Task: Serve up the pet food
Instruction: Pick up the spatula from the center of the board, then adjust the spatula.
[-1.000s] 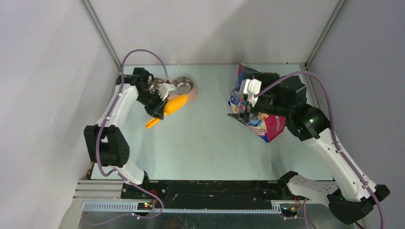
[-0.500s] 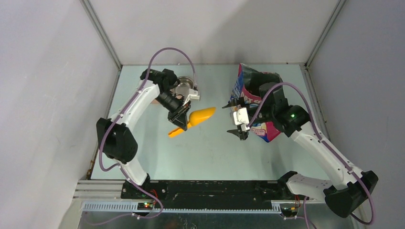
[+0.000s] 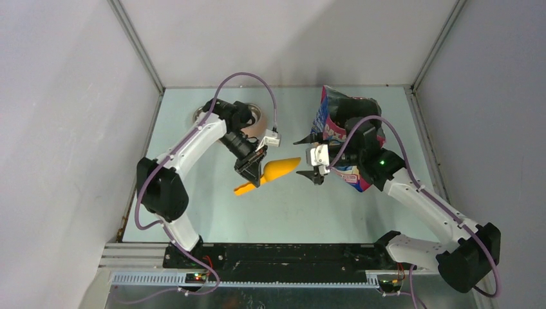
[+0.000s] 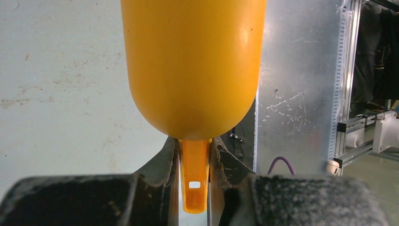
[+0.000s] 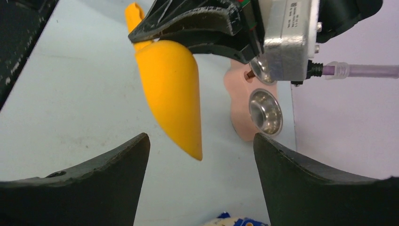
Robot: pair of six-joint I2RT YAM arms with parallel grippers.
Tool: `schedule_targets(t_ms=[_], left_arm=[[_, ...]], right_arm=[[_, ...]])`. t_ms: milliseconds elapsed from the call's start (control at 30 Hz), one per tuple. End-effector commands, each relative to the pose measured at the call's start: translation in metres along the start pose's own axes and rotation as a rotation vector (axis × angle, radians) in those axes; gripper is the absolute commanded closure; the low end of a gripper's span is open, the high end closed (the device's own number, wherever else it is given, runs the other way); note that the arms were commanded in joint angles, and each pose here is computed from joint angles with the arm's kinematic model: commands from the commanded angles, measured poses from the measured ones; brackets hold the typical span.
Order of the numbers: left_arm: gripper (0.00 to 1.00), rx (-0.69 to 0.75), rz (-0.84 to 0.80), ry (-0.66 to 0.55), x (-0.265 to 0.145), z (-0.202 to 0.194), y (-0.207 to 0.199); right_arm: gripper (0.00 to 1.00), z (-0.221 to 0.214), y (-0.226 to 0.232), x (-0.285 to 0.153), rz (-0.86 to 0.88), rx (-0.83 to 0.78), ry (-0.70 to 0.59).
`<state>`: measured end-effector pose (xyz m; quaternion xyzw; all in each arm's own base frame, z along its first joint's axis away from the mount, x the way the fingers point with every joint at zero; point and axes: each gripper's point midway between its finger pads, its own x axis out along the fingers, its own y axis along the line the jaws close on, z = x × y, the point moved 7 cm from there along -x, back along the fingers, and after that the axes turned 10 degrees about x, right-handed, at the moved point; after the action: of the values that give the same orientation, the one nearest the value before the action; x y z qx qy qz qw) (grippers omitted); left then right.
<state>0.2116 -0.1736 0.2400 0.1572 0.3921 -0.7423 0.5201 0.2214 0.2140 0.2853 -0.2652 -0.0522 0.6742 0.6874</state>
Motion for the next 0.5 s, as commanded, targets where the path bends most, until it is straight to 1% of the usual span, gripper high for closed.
schedule_targets(t_ms=[0, 33, 67, 100, 133, 233, 467], left_arm=[[1.00, 0.007, -0.045, -0.039, 0.000, 0.007, -0.015], [1.00, 0.011, -0.044, -0.039, 0.000, 0.008, -0.016], [1.00, 0.015, -0.045, -0.042, 0.000, 0.008, -0.016], [1.00, 0.020, -0.043, -0.043, 0.000, 0.009, -0.018], [1.00, 0.023, -0.044, -0.047, 0.000, 0.009, -0.018], [1.00, 0.033, -0.042, -0.053, -0.001, 0.010, -0.021], [1.00, 0.063, -0.032, -0.066, -0.004, 0.012, -0.028]], right_arm=[[0.18, 0.016, -0.012, 0.001, -0.035, 0.036, -0.141], [0.18, 0.015, -0.007, 0.002, -0.013, 0.084, -0.163], [0.19, 0.018, -0.011, 0.000, -0.028, 0.110, -0.190], [0.20, 0.021, -0.012, 0.000, -0.023, 0.103, -0.225], [0.21, 0.020, -0.012, -0.001, -0.022, 0.160, -0.238], [0.25, 0.020, -0.010, 0.000, 0.007, 0.199, -0.284], [0.26, 0.011, 0.001, 0.004, 0.080, 0.210, -0.280]])
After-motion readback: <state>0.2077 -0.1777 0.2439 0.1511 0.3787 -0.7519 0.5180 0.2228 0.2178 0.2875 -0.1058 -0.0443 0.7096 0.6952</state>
